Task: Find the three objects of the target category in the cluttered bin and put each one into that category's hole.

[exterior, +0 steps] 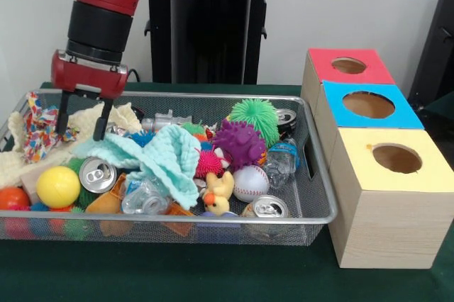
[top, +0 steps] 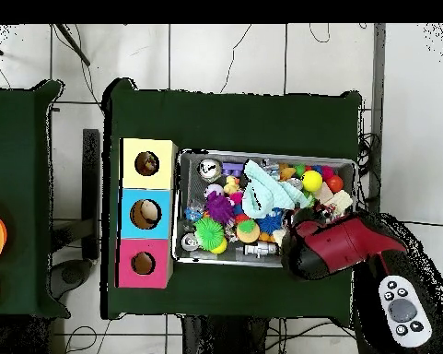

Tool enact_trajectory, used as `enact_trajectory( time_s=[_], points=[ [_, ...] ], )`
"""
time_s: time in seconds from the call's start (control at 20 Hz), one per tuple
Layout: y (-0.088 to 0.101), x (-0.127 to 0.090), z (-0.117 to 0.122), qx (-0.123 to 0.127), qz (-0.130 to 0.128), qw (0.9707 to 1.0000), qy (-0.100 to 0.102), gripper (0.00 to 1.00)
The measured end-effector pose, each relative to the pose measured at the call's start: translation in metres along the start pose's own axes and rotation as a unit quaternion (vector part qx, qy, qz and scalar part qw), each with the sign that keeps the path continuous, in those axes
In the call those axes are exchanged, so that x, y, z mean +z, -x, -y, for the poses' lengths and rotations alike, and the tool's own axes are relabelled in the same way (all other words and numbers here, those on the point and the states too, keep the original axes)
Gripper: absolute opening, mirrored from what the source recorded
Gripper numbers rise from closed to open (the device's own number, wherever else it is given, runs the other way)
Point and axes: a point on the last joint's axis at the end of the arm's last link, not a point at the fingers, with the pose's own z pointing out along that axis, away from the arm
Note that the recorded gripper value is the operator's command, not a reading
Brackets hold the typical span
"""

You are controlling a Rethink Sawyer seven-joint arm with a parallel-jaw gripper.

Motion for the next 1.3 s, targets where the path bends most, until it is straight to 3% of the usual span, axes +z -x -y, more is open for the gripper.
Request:
enact_trajectory(
  time_s=[0.2, 0.8, 0.9, 1.05, 1.3],
  points=[
    [-0.009, -0.002, 0.012, 0.009, -0.004, 0.9999, -0.006, 1.0],
    [-0.053, -0.013, 0.088, 0.066, -0.017, 0.9966, -0.046, 1.0],
    [-0.056, -0.013, 0.089, 0.068, -0.019, 0.9964, -0.047, 1.0],
    [-0.06, -0.012, 0.086, 0.059, -0.027, 0.9966, -0.05, 1.0],
    [-0.045, -0.008, 0.05, 0.003, -0.039, 0.9979, -0.051, 1.0]
  ],
)
